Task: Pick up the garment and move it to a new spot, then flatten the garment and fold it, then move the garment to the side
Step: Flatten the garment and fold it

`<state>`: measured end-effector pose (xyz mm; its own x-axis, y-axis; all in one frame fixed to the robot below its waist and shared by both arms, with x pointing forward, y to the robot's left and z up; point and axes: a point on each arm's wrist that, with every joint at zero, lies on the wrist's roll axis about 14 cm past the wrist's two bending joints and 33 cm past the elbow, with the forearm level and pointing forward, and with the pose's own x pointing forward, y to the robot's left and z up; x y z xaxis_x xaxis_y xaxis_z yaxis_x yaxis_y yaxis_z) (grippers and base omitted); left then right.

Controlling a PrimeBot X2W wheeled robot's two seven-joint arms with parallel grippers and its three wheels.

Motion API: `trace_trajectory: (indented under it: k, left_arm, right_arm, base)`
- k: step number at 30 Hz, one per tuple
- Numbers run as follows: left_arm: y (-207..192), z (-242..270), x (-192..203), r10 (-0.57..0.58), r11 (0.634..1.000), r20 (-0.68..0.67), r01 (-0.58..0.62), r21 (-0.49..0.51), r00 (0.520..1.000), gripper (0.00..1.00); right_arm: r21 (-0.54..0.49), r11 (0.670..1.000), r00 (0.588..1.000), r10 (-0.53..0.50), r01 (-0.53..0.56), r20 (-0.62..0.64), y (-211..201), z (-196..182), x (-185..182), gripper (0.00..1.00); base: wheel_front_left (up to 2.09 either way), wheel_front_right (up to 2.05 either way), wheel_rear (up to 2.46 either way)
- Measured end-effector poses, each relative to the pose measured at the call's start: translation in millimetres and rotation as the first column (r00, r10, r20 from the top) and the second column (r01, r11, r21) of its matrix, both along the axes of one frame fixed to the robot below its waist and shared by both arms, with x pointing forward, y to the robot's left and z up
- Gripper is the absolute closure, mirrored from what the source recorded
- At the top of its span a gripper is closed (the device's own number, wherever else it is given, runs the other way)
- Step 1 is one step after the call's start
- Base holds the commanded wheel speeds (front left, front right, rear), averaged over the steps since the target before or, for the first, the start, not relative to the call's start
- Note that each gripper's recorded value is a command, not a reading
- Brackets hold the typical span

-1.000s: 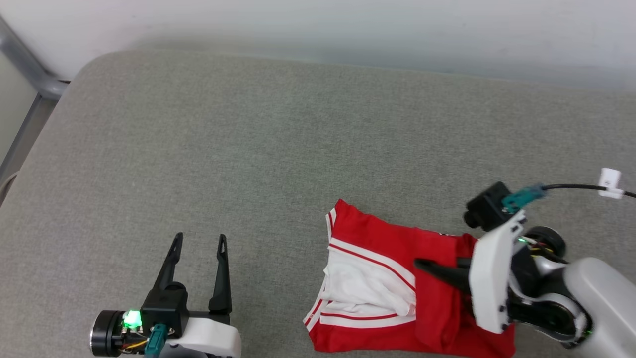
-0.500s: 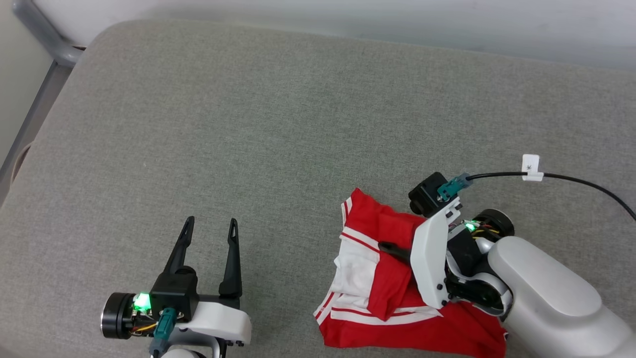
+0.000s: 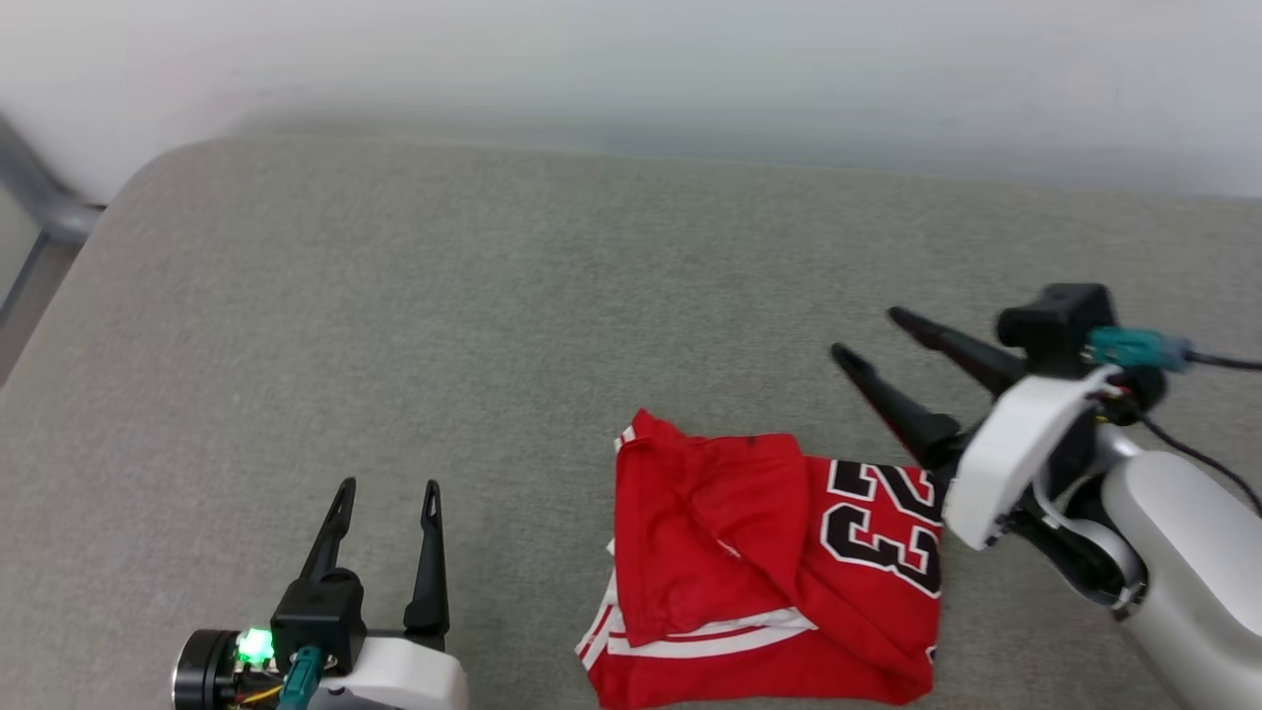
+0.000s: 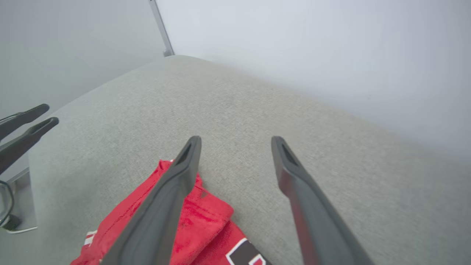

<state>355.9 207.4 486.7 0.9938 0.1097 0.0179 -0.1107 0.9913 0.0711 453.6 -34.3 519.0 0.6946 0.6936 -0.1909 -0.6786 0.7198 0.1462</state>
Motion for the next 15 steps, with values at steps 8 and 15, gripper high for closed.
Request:
trace_trajectory:
  k: [8, 15]
  left_arm:
    - [-16, 6, 1, -0.057, 0.998, 0.022, 0.057, -0.003, 0.998, 0.0]
    - [-30, 11, -1, -0.089, 0.996, 0.04, 0.09, -0.002, 0.995, 0.0]
  right_arm:
    - [0.05, 0.962, 0.922, -0.272, 0.269, 0.276, -83, 35, -5, 0.0]
    - [0.117, 0.895, 0.808, -0.44, 0.431, 0.392, -124, 47, -39, 0.0]
  base:
    - [0.0, 0.0, 0.0]
    - [0.0, 0.0, 0.0]
